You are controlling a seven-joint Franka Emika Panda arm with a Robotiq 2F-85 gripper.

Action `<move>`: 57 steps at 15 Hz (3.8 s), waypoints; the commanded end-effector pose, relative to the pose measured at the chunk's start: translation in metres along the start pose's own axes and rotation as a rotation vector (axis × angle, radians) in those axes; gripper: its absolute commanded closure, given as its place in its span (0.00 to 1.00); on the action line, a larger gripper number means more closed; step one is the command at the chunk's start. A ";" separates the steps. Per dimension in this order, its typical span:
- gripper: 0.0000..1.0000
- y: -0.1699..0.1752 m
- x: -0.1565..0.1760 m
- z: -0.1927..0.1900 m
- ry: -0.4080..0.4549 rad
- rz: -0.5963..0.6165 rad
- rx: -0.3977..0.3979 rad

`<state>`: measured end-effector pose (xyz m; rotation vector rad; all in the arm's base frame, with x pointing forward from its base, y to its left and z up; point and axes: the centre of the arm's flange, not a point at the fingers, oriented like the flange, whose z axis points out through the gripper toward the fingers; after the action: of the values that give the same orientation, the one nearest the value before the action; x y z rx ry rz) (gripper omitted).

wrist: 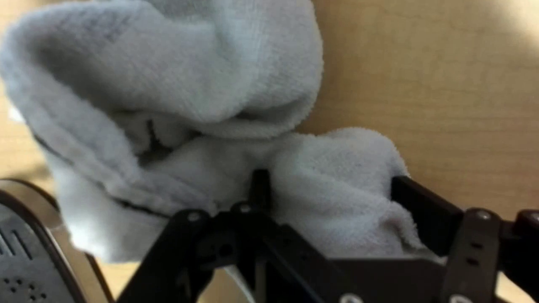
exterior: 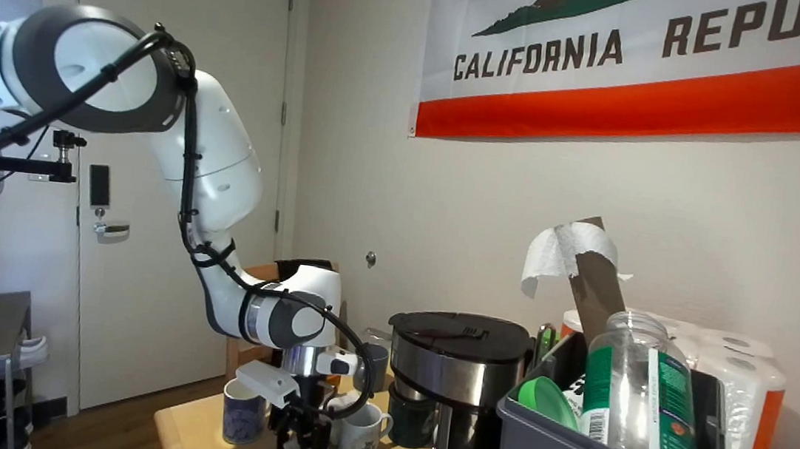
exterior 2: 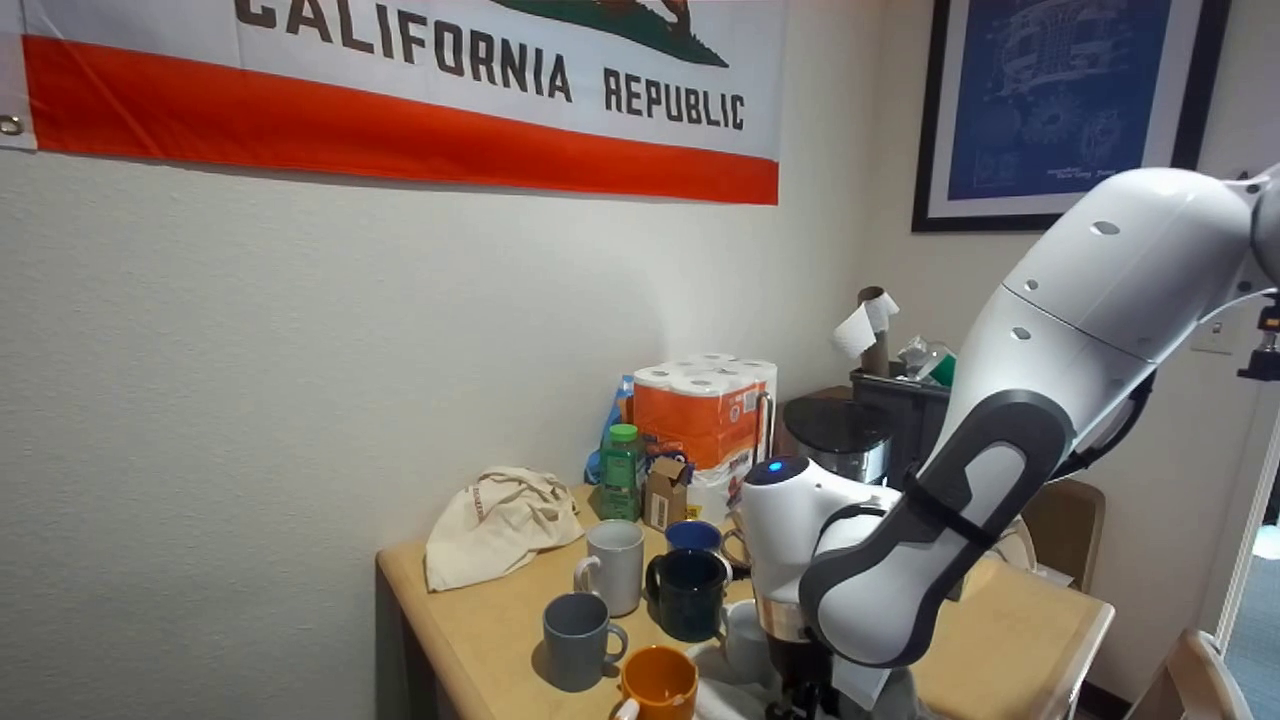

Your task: Use the towel to wipe the coffee marker

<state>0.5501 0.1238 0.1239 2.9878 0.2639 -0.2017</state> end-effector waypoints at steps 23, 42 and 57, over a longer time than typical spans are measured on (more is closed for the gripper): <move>0.95 0.049 -0.081 0.011 -0.495 0.332 0.024; 0.95 0.105 -0.020 -0.044 -0.086 0.794 -0.720; 0.95 0.060 0.060 -0.027 0.013 0.440 -1.192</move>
<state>0.6113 0.0766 0.1536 1.8075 -0.2900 0.0638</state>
